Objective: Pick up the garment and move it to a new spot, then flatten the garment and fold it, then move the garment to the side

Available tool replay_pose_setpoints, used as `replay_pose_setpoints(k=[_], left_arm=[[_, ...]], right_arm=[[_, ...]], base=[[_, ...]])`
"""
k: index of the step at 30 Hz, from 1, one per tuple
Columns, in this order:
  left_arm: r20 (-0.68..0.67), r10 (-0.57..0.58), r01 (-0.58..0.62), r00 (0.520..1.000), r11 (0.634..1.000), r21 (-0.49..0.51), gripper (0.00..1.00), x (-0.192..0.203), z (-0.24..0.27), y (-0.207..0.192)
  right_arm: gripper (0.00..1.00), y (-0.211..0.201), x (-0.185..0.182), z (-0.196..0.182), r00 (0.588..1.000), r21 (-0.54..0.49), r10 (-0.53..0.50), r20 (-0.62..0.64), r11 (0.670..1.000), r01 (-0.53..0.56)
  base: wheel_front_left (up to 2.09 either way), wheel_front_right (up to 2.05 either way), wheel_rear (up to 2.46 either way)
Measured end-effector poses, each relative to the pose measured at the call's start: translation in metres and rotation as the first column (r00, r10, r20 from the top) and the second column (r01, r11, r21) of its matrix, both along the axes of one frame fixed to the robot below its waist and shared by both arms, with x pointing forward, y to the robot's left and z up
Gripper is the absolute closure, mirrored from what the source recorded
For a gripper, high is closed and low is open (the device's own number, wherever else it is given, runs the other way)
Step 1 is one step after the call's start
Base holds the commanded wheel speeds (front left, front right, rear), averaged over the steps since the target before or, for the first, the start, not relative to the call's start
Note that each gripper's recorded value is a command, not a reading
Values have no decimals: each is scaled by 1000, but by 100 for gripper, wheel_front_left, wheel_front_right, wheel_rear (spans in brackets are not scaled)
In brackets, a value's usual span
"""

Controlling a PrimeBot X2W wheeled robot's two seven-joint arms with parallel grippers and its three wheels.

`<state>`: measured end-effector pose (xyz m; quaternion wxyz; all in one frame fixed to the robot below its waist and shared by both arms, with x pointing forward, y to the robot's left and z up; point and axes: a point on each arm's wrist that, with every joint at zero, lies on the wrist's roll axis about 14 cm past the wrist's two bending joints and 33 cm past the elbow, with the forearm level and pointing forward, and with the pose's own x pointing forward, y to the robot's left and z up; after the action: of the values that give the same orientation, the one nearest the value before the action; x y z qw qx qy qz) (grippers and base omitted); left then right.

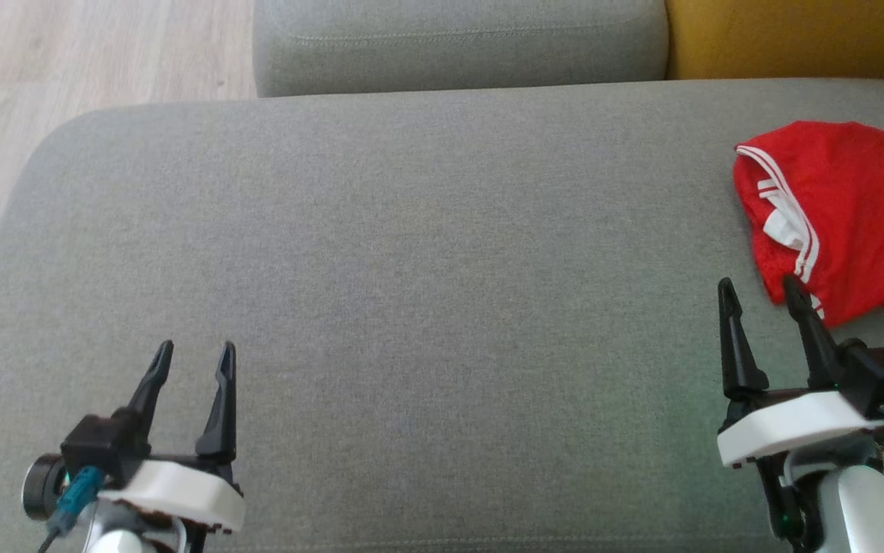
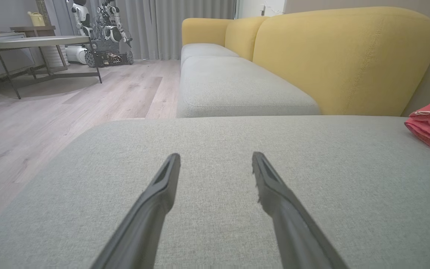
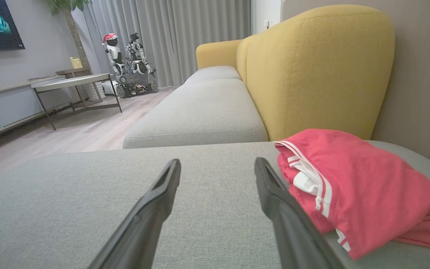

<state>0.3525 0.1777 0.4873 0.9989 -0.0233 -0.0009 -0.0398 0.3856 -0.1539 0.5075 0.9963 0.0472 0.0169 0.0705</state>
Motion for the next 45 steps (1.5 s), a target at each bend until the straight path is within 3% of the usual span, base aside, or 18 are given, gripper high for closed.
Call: replay_pose_setpoints(k=[45], left_arm=[[-13,1,-1,1000,1000,-5,0,-2,0,0]], right_arm=[[0,-6,-4,-3,1000,-4,-15,-24,1000,15]], base=[[0,0,0]])
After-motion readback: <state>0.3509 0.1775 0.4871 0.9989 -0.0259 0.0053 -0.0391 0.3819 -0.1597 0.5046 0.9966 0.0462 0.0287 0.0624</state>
